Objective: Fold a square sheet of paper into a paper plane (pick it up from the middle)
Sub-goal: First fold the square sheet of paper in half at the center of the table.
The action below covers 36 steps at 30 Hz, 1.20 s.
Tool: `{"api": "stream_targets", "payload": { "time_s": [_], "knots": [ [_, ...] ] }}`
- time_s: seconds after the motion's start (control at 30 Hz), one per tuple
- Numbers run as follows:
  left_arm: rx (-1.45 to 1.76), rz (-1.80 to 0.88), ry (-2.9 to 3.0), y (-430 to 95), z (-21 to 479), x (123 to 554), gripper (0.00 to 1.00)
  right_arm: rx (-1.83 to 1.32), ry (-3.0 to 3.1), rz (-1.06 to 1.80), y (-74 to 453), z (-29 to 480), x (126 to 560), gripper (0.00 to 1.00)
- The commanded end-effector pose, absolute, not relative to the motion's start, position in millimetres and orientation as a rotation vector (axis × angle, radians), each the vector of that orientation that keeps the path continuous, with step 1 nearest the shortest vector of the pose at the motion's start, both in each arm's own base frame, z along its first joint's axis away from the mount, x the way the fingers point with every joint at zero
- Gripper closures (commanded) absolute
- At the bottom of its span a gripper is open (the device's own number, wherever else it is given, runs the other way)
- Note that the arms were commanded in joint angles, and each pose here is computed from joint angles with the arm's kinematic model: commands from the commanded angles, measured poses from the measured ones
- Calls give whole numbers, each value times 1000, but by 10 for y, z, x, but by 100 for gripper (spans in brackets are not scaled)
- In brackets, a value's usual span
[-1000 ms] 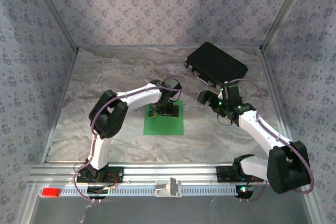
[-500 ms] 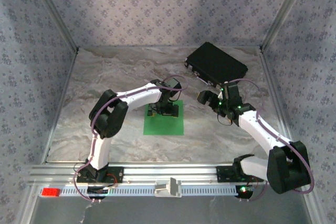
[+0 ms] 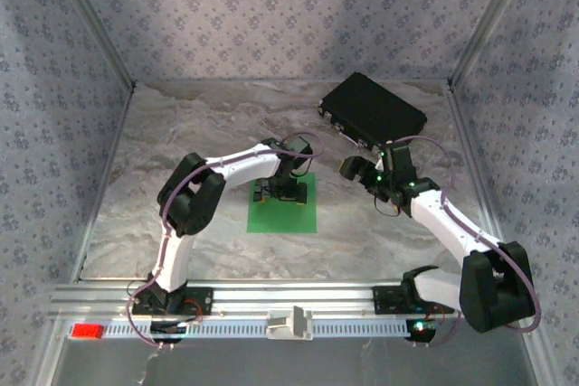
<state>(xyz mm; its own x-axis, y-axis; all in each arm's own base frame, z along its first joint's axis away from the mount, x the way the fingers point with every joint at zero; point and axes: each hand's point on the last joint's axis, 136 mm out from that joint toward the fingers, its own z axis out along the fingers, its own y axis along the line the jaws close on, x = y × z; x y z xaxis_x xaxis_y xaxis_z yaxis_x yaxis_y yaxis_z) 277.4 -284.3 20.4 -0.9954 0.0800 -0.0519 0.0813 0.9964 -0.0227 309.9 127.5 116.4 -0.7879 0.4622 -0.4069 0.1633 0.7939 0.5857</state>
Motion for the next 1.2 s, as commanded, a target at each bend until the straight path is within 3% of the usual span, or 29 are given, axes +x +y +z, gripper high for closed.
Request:
{"api": "stream_targets", "payload": {
  "time_s": [0.0, 0.33, 1.17],
  "knots": [
    [117, 1, 3080, -2789, 226, 2791, 0, 465, 2450, 731, 1279, 1146, 3078, 1],
    [109, -52, 3045, -2865, 391, 2853, 0, 464, 2449, 736, 1284, 1150, 3081, 1],
    [128, 74, 3151, -2760, -136, 2644, 0, 491, 2459, 719, 1251, 1105, 3066, 1]
  ]
}}
